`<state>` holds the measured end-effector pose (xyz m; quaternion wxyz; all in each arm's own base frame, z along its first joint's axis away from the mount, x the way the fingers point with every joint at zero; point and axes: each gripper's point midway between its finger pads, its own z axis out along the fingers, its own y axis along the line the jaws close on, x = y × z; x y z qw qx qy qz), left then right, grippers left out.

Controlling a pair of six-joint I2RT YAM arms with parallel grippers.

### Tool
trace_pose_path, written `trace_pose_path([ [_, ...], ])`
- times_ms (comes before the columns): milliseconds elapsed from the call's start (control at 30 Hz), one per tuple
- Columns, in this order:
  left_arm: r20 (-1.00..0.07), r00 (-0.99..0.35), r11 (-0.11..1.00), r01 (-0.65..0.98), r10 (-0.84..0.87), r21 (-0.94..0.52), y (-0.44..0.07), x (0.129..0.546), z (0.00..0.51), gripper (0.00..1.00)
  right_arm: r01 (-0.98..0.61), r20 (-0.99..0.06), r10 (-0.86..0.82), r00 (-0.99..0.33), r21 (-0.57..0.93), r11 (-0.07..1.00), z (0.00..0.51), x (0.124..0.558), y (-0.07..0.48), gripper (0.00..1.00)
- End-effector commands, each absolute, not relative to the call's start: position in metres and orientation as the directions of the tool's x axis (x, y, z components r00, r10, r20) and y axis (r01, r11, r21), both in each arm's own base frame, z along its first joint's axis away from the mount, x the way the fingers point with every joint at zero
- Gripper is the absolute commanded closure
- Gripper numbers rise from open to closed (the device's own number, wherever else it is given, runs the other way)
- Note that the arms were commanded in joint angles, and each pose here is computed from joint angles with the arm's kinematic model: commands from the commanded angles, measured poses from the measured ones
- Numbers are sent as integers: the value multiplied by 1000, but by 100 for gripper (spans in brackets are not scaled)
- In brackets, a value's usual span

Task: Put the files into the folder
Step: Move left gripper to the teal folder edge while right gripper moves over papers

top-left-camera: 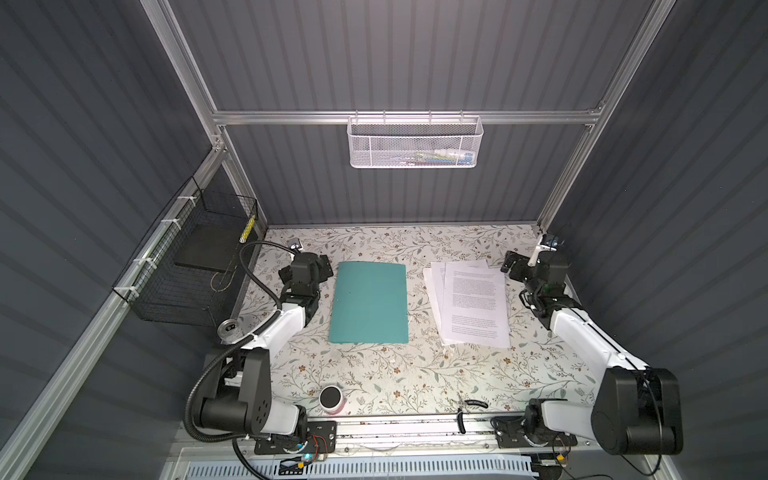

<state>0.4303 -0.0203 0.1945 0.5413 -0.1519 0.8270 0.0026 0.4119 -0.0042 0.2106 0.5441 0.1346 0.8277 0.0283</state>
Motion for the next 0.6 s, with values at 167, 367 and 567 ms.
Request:
trace_pose_path([
  [167, -536, -671, 831, -232, -513, -505, -90, 331, 135, 1, 99, -674, 343, -655, 373, 922, 184, 354, 71, 1],
  [367, -384, -718, 747, -282, -580, -603, -110, 283, 116, 2, 51, -573, 365, -734, 490, 870, 170, 337, 101, 1],
  [567, -309, -733, 711, -325, -606, -624, -111, 259, 111, 3, 37, -537, 374, -756, 535, 844, 160, 335, 114, 2],
])
